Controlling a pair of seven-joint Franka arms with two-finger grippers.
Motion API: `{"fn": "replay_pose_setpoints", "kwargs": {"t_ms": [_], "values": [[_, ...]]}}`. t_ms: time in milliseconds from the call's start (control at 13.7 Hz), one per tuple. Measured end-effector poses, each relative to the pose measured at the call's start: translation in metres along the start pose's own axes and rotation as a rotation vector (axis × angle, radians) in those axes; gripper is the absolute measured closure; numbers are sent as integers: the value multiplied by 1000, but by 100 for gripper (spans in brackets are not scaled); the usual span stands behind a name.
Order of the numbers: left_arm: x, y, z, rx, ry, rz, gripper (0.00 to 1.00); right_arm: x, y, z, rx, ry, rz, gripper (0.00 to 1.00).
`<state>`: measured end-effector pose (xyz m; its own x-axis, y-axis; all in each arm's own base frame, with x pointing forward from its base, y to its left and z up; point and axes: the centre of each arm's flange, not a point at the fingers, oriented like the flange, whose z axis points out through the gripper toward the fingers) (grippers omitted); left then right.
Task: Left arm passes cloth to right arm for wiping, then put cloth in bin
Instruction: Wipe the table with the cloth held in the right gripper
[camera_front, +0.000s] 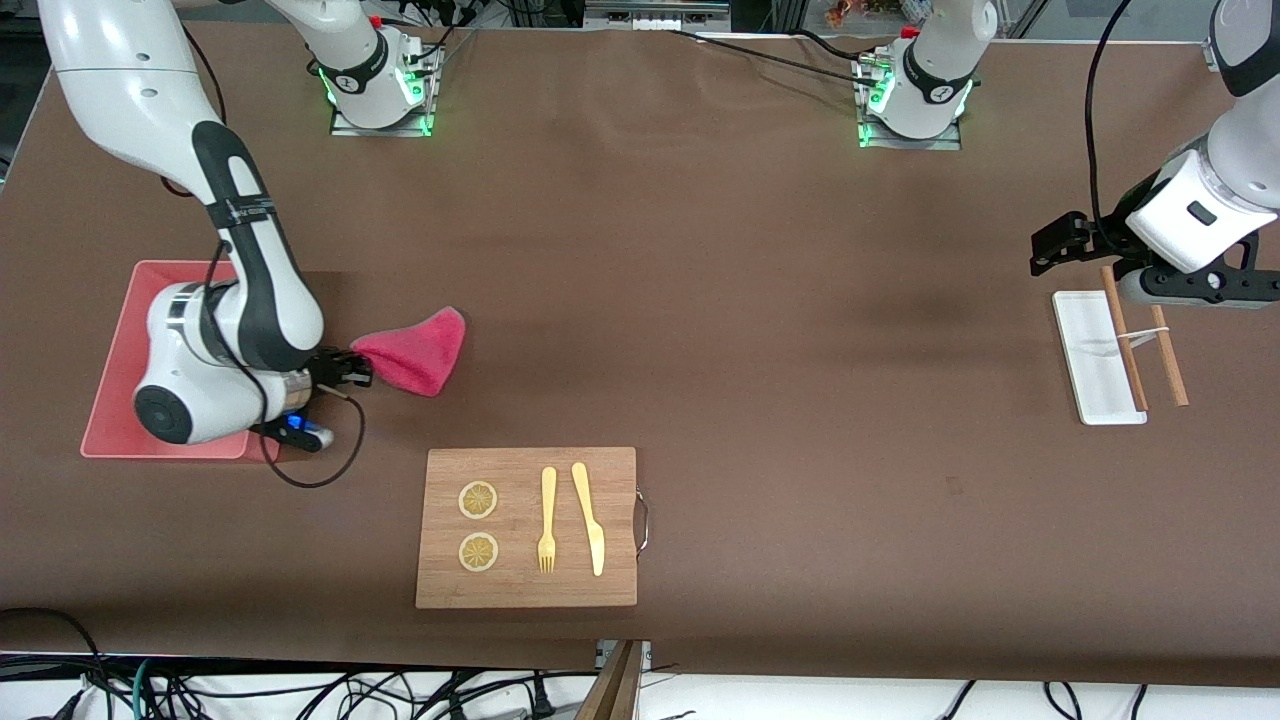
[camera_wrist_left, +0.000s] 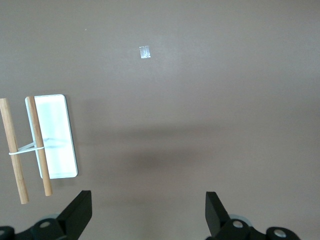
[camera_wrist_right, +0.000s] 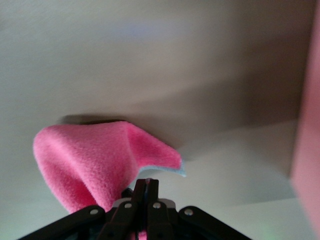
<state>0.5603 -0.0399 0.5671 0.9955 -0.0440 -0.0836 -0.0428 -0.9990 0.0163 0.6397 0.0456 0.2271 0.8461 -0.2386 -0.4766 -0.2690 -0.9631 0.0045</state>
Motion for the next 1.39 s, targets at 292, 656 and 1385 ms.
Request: {"fn": "replay_pose_setpoints", "kwargs": {"t_ms": [292,656,1385], "values": [[-2,19,-1,60,-8,42,0,3,3,-7,-173,71,-70,99],[-3,15,2,62,8,35,0,-15,-74,3,-127,143,-20,99],[-2,21,0,58,18,44,0,-94,-253,52,78,219,255,99]]}}
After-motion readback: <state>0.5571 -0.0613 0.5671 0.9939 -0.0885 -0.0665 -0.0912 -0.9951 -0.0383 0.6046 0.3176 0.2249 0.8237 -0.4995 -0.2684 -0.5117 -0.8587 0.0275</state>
